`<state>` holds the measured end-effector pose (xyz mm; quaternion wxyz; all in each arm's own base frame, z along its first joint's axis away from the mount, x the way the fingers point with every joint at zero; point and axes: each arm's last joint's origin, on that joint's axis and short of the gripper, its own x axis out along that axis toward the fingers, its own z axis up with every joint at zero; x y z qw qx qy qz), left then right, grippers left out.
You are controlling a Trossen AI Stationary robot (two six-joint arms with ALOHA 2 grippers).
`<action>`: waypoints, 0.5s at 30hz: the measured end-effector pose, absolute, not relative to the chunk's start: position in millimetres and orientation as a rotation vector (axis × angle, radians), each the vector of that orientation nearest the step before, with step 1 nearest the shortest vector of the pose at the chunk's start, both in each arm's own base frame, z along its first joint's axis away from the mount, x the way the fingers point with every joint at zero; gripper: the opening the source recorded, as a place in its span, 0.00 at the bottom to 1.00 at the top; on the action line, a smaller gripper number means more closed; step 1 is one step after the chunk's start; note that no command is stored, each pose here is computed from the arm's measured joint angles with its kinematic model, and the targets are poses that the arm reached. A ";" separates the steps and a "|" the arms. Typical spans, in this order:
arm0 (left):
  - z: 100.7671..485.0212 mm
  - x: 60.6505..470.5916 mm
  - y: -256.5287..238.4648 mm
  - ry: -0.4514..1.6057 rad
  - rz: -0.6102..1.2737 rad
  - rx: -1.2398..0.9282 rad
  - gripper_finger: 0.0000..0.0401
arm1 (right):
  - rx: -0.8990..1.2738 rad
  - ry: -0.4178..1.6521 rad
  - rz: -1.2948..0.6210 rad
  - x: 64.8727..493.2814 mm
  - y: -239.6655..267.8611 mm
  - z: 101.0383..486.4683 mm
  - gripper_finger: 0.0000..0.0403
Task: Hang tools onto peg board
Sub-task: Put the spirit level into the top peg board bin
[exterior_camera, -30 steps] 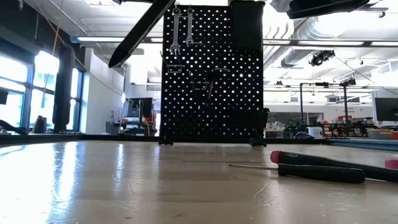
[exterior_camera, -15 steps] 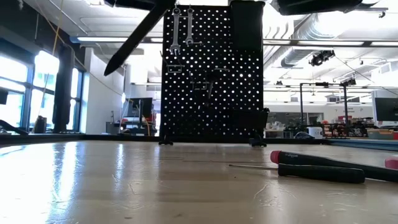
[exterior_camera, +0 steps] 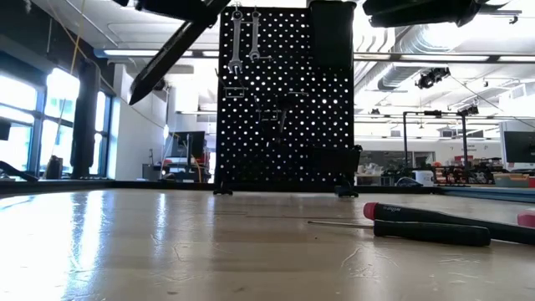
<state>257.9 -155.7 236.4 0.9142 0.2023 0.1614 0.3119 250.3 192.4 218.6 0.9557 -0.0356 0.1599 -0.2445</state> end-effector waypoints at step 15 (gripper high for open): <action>235.6 256.5 -153.1 0.317 0.704 0.417 0.41 | -0.101 0.406 -0.502 241.1 188.5 209.4 0.43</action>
